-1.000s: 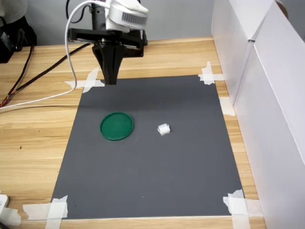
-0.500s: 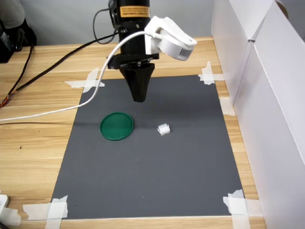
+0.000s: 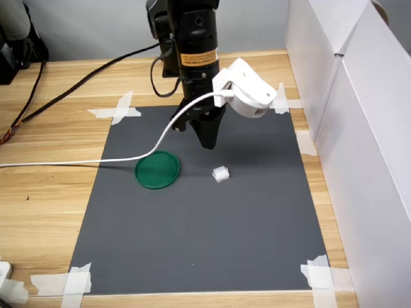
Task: Grasp a white terminal and put it in the green lid.
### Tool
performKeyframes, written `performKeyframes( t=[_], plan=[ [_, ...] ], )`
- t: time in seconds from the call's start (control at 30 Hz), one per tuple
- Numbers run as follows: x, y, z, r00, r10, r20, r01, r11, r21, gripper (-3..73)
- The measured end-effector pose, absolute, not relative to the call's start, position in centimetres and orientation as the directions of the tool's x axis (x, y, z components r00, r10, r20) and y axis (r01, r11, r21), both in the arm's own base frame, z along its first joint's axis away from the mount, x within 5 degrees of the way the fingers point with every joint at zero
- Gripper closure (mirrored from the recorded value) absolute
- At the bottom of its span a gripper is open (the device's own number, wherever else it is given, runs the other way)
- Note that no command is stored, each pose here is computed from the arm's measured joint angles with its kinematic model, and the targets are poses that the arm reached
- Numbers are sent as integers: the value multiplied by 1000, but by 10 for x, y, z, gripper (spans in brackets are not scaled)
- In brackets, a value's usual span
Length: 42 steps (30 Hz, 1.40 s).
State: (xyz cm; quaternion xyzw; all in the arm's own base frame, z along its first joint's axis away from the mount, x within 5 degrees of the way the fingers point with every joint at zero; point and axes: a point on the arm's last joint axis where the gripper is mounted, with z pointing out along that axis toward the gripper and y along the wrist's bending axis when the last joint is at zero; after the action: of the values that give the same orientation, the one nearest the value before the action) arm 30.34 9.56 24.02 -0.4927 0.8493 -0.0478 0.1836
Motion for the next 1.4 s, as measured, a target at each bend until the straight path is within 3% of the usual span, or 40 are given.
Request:
performKeyframes(
  t=[0.1, 0.2, 0.3, 0.47, 0.63, 0.73, 0.9, 1.03, 1.4],
  plan=[
    [307, 98, 237, -461, -848, -260, -823, 519, -233, 667],
    [310, 102, 237, -478, -834, -276, -819, 536, -204, 581],
    [313, 106, 239, -488, -821, -298, -815, 550, -181, 455],
    [313, 118, 240, -443, -844, -303, -838, 509, -194, 193],
    [310, 126, 241, -426, -849, -311, -852, 493, -177, 38],
    [312, 126, 244, -416, -865, -281, -864, 472, -174, 8],
    [320, 126, 254, -354, -900, -256, -885, 411, -221, 4],
    [325, 126, 248, -320, -923, -213, -899, 367, -238, 2],
    [335, 128, 214, -323, -937, -134, -923, 343, -175, 2]
  ],
)
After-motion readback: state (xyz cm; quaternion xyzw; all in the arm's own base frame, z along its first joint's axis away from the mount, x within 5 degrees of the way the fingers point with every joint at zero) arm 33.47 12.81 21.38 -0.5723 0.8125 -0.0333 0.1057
